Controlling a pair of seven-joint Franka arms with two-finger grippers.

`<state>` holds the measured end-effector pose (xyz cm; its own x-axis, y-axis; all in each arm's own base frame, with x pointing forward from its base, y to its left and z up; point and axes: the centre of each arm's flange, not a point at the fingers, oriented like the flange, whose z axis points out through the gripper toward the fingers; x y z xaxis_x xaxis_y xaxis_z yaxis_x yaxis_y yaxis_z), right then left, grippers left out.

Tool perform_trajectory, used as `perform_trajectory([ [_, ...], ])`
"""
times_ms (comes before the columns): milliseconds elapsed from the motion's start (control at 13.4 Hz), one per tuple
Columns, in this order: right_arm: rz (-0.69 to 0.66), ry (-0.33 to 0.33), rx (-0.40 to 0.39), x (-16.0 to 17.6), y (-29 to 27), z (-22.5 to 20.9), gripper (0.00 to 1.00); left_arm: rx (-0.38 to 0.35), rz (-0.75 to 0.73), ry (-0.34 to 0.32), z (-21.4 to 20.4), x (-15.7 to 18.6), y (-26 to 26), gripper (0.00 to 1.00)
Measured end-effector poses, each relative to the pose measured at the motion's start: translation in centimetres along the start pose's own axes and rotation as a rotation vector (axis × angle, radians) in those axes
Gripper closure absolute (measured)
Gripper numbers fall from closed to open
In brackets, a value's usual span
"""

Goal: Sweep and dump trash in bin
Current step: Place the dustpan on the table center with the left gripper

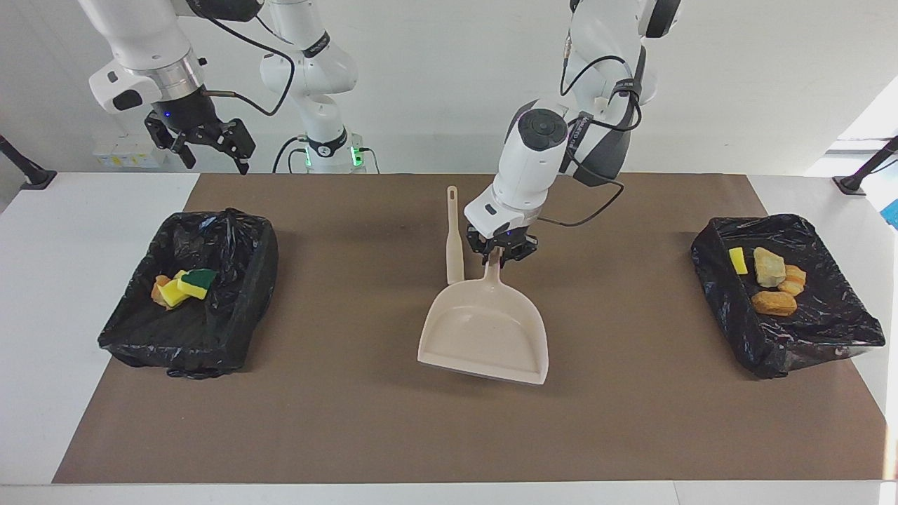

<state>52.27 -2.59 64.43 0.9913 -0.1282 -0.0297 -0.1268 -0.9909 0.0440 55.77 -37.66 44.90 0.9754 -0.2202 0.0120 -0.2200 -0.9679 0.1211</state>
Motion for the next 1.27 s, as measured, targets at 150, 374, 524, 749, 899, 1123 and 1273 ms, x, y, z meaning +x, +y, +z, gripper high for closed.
perform_trajectory([
  [150, 0.0, 0.0, 0.0, 0.0, 0.0, 0.0, 0.0, -0.002, 0.002, 0.002, 1.6, 1.2, 0.5, 0.67],
  [374, 0.0, 0.0, 0.0, 0.0, 0.0, 0.0, 0.0, -0.018, 0.005, 0.043, 3.4, 2.7, 1.3, 0.67],
  [524, 0.0, 0.0, 0.0, 0.0, 0.0, 0.0, 0.0, -0.022, 0.008, 0.053, 5.2, 3.0, 1.9, 0.67],
  [749, 0.0, 0.0, 0.0, 0.0, 0.0, 0.0, 0.0, -0.032, 0.013, 0.072, 7.1, 3.0, 3.4, 0.67],
  [899, 0.0, 0.0, 0.0, 0.0, 0.0, 0.0, 0.0, -0.034, 0.002, 0.07, 7.4, 3.0, 3.5, 0.67],
  [1123, 0.0, 0.0, 0.0, 0.0, 0.0, 0.0, 0.0, -0.034, -0.042, 0.062, 8.0, 2.8, 3.8, 0.67],
  [1273, 0.0, 0.0, 0.0, 0.0, 0.0, 0.0, 0.0, -0.036, -0.078, 0.056, 8.3, 2.9, 3.6, 0.67],
])
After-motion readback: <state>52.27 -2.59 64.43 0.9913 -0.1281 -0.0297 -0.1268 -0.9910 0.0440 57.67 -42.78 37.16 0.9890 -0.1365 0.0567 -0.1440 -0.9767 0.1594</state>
